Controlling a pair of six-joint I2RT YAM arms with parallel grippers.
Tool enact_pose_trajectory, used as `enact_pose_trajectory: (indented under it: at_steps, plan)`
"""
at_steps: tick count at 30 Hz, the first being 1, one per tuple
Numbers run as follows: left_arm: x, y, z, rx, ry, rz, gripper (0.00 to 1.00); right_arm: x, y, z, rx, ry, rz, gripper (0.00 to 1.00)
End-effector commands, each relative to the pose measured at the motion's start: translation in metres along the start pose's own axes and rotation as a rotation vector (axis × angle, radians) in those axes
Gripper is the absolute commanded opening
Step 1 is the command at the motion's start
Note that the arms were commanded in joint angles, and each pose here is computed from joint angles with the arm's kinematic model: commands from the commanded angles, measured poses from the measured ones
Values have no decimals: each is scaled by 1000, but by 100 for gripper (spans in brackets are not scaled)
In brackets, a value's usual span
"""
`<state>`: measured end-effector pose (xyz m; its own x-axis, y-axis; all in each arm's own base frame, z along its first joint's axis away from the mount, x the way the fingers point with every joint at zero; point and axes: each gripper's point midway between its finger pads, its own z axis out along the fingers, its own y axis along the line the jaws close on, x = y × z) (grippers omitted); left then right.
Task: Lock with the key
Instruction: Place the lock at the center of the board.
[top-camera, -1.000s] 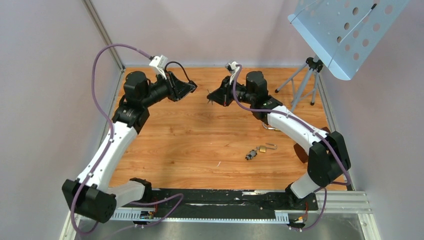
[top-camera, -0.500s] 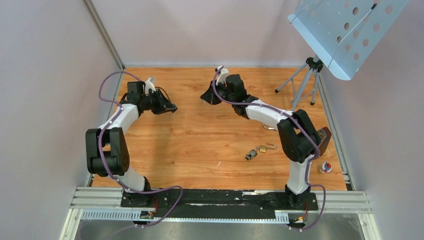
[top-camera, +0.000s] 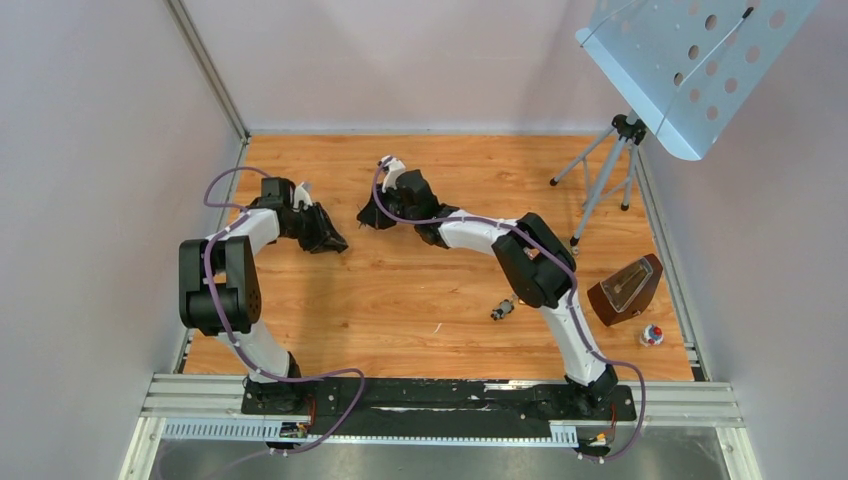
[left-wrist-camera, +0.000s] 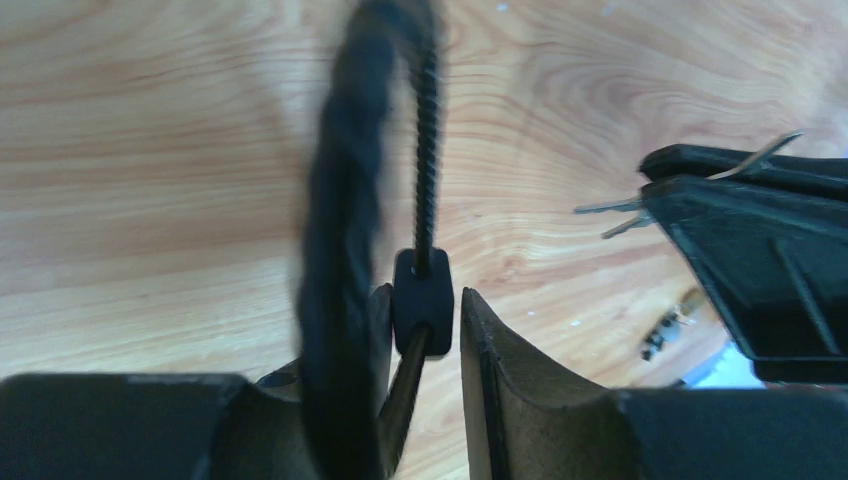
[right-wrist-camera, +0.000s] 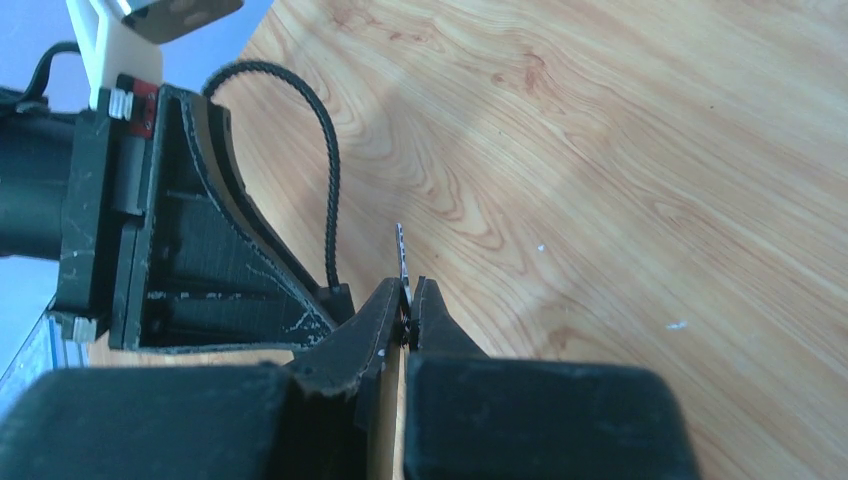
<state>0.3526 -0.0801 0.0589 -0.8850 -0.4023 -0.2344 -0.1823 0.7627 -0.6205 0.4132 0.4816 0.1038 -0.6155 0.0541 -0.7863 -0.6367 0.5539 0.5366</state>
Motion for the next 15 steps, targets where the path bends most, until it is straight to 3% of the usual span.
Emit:
enact_pose_trajectory:
  at_steps: [1,2,4,6,15]
  plan:
    - [0,29,-8,-163,-41,26,39,-19,10,17,-16,-72,17,0]
    - [0,34,-9,-191,-49,24,43,-11,13,21,-26,-60,14,0]
    - [1,40,-10,-215,-56,15,64,2,15,29,-30,-39,13,0]
    - [2,44,-12,-241,-66,6,73,9,18,36,-37,-24,13,0]
    - [-17,52,-59,-404,-267,2,84,32,23,45,-36,43,4,1]
